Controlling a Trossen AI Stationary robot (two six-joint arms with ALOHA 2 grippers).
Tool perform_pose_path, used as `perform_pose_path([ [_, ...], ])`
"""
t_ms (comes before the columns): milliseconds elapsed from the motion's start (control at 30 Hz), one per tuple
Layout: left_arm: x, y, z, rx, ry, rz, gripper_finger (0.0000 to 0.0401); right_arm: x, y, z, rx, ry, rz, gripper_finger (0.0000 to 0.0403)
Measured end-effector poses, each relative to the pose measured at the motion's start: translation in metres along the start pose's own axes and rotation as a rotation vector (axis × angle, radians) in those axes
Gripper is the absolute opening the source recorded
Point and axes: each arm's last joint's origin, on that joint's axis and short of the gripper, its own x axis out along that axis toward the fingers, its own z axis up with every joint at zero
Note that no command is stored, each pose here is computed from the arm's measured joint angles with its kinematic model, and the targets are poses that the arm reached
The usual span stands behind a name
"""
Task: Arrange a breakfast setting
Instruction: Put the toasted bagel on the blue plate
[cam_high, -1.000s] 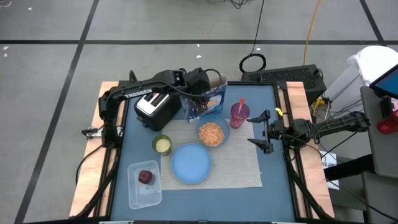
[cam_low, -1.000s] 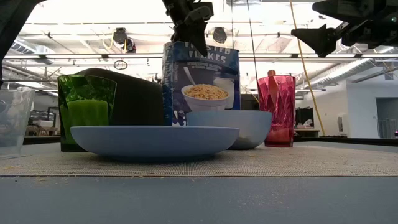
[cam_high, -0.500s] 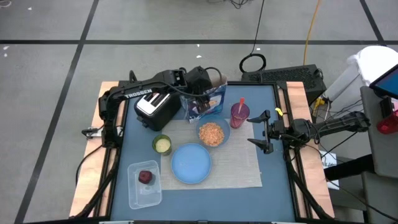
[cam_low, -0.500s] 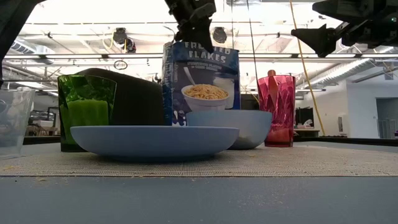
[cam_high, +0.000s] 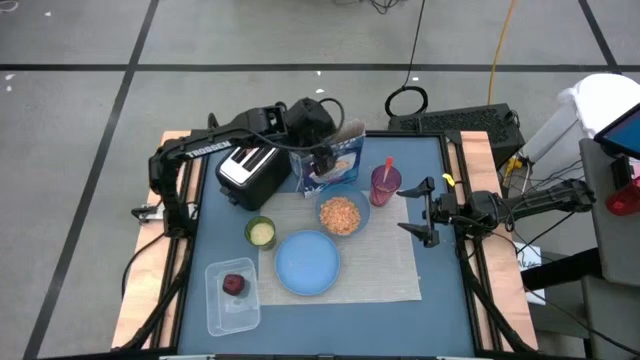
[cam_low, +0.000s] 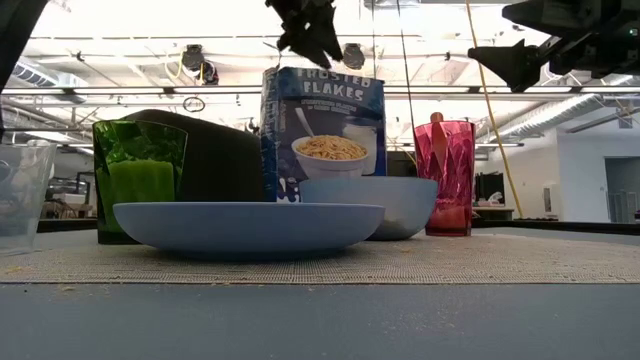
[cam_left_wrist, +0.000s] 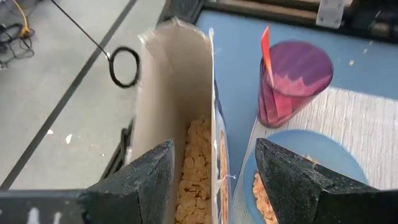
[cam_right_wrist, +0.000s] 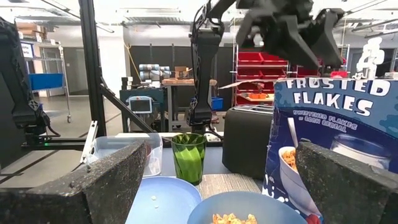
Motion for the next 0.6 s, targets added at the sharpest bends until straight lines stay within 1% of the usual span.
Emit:
perform_pose_path([
  [167,-0.021,0.002,0.003,-0.013,-0.051,0.002,0.023,0.0,0.0,0.0,0.0,0.002,0.0,0.0396],
  [400,-0.058,0.005,0.008,-0.071,-0.144,-0.002,0.023,0.0,0.0,0.0,0.0,0.002,0.0,0.0396],
  [600,-0.092,0.002,0.004,-0.129,-0.175,-0.029,0.023,0.0,0.0,0.0,-0.001,0.003,0.0,0.0396],
])
